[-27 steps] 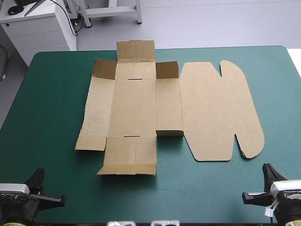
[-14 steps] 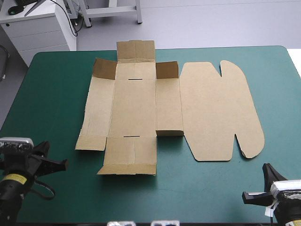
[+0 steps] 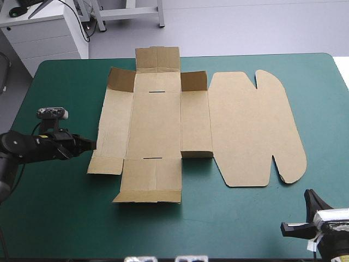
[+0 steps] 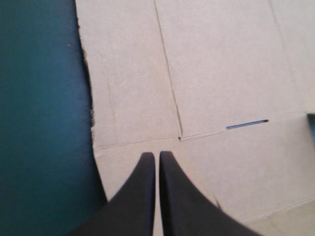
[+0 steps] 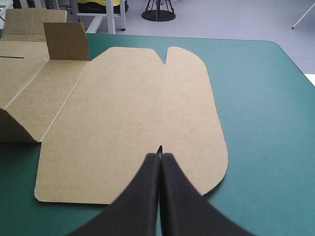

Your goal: Fold the box

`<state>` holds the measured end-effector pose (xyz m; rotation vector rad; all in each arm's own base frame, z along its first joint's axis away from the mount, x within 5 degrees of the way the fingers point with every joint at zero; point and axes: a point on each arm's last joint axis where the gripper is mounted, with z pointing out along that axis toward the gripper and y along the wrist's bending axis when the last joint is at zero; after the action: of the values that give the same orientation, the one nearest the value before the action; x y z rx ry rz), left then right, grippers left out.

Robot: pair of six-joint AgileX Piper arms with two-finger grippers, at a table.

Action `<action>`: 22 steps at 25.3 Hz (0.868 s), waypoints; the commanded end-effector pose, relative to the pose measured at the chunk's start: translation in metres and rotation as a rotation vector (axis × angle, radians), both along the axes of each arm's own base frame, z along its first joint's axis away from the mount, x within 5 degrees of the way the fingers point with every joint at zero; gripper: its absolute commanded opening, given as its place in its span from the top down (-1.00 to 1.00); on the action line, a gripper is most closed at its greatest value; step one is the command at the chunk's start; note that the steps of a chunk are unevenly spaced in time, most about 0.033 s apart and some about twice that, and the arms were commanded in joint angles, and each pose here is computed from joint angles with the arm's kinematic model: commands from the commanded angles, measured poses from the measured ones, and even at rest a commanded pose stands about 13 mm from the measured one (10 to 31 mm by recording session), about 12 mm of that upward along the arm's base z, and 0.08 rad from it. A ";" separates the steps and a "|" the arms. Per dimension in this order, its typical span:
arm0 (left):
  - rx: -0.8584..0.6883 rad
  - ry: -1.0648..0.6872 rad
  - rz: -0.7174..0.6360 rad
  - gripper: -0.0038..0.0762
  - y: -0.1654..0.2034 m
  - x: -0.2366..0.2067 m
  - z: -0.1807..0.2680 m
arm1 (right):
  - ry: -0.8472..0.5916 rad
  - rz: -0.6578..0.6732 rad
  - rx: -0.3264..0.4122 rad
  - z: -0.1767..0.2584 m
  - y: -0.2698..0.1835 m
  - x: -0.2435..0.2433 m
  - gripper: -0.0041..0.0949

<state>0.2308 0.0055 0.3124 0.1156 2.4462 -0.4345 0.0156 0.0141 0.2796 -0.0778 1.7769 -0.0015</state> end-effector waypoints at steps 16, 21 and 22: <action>-0.375 0.308 -0.055 0.90 0.063 0.097 -0.050 | -0.122 -0.021 -0.006 0.014 -0.001 -0.005 0.96; -0.305 0.320 -0.036 0.53 0.069 0.098 -0.055 | -0.122 -0.021 -0.006 0.014 -0.001 -0.005 0.96; -0.305 0.317 -0.030 0.42 0.069 0.098 -0.055 | -0.122 -0.021 -0.006 0.014 -0.001 -0.005 0.96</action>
<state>0.3302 0.0782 0.2337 -0.0619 2.7162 -0.8750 0.0158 0.0140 0.2798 -0.0768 1.7735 -0.0023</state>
